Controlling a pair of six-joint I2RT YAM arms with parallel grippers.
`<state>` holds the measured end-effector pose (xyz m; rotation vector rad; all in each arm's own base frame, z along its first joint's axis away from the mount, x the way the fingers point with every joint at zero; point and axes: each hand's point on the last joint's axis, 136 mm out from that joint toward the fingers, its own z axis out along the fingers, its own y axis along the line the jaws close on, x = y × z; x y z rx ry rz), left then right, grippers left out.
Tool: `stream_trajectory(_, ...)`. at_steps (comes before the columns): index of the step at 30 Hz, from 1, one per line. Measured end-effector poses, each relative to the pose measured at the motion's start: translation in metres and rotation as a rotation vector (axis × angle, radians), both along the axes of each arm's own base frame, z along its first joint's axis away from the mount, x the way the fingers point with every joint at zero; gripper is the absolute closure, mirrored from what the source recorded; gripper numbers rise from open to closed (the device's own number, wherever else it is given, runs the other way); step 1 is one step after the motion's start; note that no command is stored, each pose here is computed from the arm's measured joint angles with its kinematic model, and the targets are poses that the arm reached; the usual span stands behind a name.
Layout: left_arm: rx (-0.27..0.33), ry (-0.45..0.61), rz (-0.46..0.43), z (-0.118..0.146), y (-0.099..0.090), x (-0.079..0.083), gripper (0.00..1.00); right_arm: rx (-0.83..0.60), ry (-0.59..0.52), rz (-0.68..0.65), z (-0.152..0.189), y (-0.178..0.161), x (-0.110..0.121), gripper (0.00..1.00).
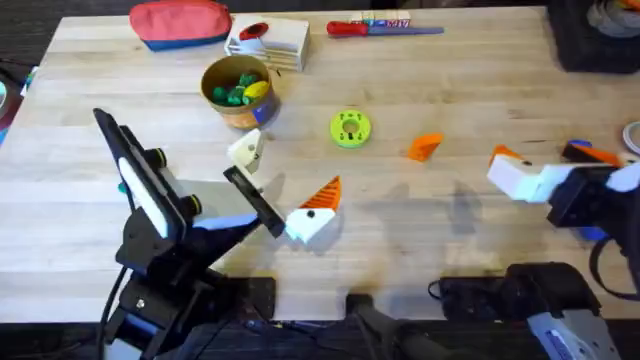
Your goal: Pick up the gripper from the table and insert it into the empty holder that is missing its gripper. Then pick up a screw, insert it into the mounting hole, and use the screwdriver to tighten it. Finally, clean up the table by picking up the vegetable and placing it into the bucket.
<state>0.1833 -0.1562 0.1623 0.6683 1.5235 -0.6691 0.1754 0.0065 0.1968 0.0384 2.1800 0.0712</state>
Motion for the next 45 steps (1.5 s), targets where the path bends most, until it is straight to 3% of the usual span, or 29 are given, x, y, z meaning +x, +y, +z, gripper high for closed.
stream_trajectory(4, 0.006, -0.007, -0.001, 0.0, 0.0, 0.0, 0.015, 0.092, -0.088, -0.014, 0.019, 0.006, 0.012, 0.009)
stream_trajectory(11, -0.02, 0.023, 0.001, 0.0, 0.0, 0.0, 0.016, 0.268, -0.084, -0.059, 0.023, 0.016, 0.013, 0.009)
stream_trajectory(16, -0.046, 0.053, 0.003, 0.0, 0.0, 0.0, 0.015, 0.29, 0.061, -0.012, 0.001, 0.028, 0.026, 0.008)
stream_trajectory(17, -0.054, 0.062, 0.004, 0.0, 0.0, 0.0, 0.015, 0.254, 0.224, 0.055, -0.021, 0.038, 0.034, 0.008)
stream_trajectory(19, -0.057, 0.065, 0.004, 0.0, 0.0, 0.0, 0.015, 0.213, 0.318, 0.116, -0.029, 0.045, 0.037, 0.008)
stream_trajectory(27, -0.059, 0.068, 0.004, 0.0, 0.0, 0.0, 0.015, -0.02, 0.524, 0.347, -0.034, 0.065, 0.067, 0.008)
stream_trajectory(32, -0.059, 0.068, 0.004, 0.0, 0.0, 0.0, 0.015, -0.177, 0.59, 0.553, -0.056, 0.083, 0.086, 0.008)
stream_trajectory(37, -0.059, 0.068, 0.004, 0.0, 0.0, 0.0, 0.015, -0.371, 0.637, 0.785, -0.08, 0.09, 0.084, 0.008)
stream_trajectory(42, -0.059, 0.068, 0.004, 0.0, 0.0, 0.0, 0.015, -0.523, 0.64, 0.918, -0.09, 0.088, 0.086, 0.01)
stream_trajectory(45, -0.059, 0.068, 0.004, 0.0, 0.0, 0.0, 0.015, -0.571, 0.628, 0.958, -0.092, 0.087, 0.09, 0.063)
